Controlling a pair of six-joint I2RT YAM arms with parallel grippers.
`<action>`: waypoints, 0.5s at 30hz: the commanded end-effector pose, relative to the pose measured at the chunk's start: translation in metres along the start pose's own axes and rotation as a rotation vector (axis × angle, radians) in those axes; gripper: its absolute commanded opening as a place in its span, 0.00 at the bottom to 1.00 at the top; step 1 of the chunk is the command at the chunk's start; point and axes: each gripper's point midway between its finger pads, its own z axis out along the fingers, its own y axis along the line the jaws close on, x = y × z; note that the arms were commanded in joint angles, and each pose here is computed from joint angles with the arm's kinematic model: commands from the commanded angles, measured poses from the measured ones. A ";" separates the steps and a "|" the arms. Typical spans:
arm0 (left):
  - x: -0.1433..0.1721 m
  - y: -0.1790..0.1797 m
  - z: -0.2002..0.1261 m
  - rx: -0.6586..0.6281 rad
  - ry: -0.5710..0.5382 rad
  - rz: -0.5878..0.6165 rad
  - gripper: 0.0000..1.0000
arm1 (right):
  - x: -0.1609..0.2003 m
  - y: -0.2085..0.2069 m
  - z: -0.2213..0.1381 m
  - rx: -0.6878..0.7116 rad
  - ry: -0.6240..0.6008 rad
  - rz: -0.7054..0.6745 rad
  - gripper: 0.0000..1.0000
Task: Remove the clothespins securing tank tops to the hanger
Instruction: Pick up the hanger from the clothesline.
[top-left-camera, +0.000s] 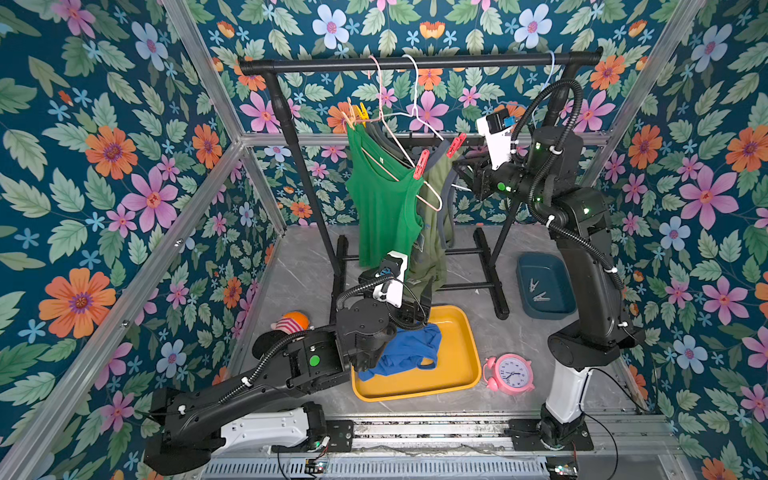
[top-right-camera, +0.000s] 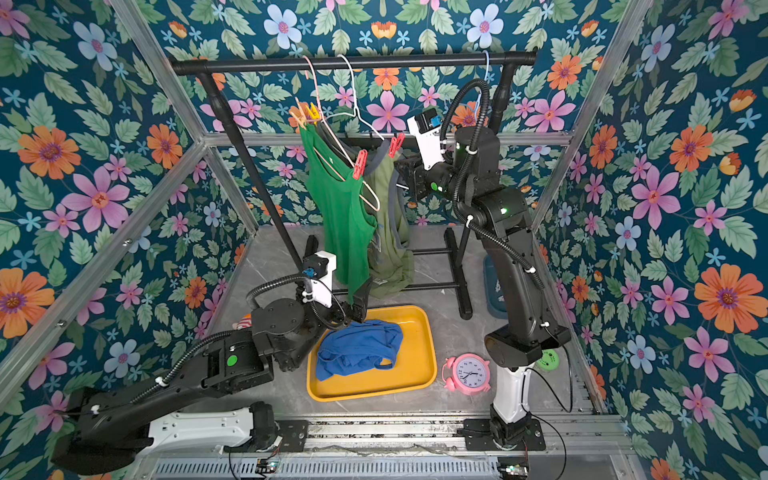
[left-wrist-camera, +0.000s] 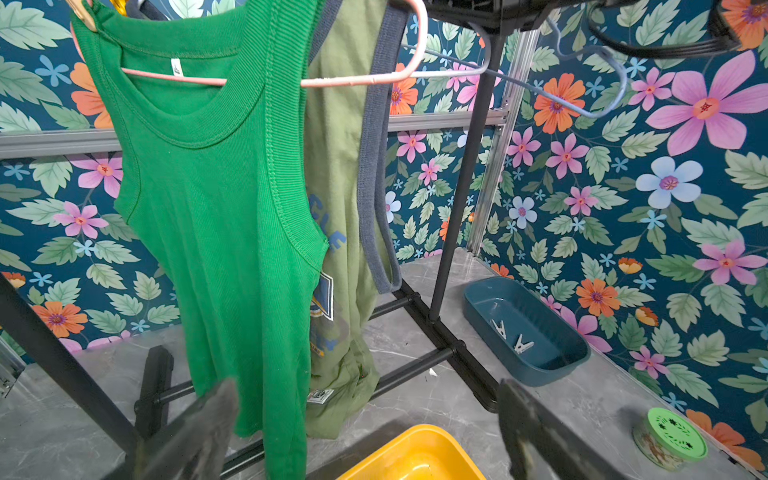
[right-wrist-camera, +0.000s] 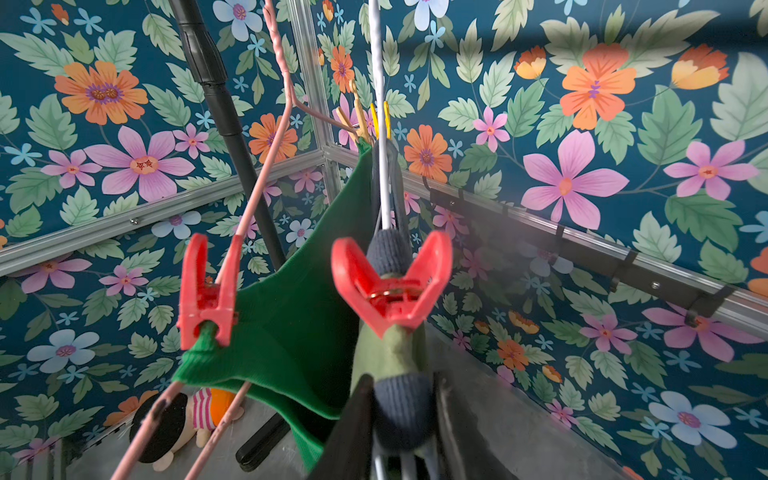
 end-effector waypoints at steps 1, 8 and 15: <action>-0.005 -0.001 -0.001 0.008 -0.014 -0.028 0.99 | -0.012 0.003 -0.001 -0.016 -0.048 -0.008 0.20; -0.009 0.001 -0.003 0.011 -0.022 -0.036 0.99 | -0.019 0.007 -0.002 -0.039 -0.075 -0.002 0.00; -0.009 0.003 -0.006 0.011 -0.024 -0.049 0.99 | -0.029 0.010 -0.003 -0.055 -0.116 -0.020 0.00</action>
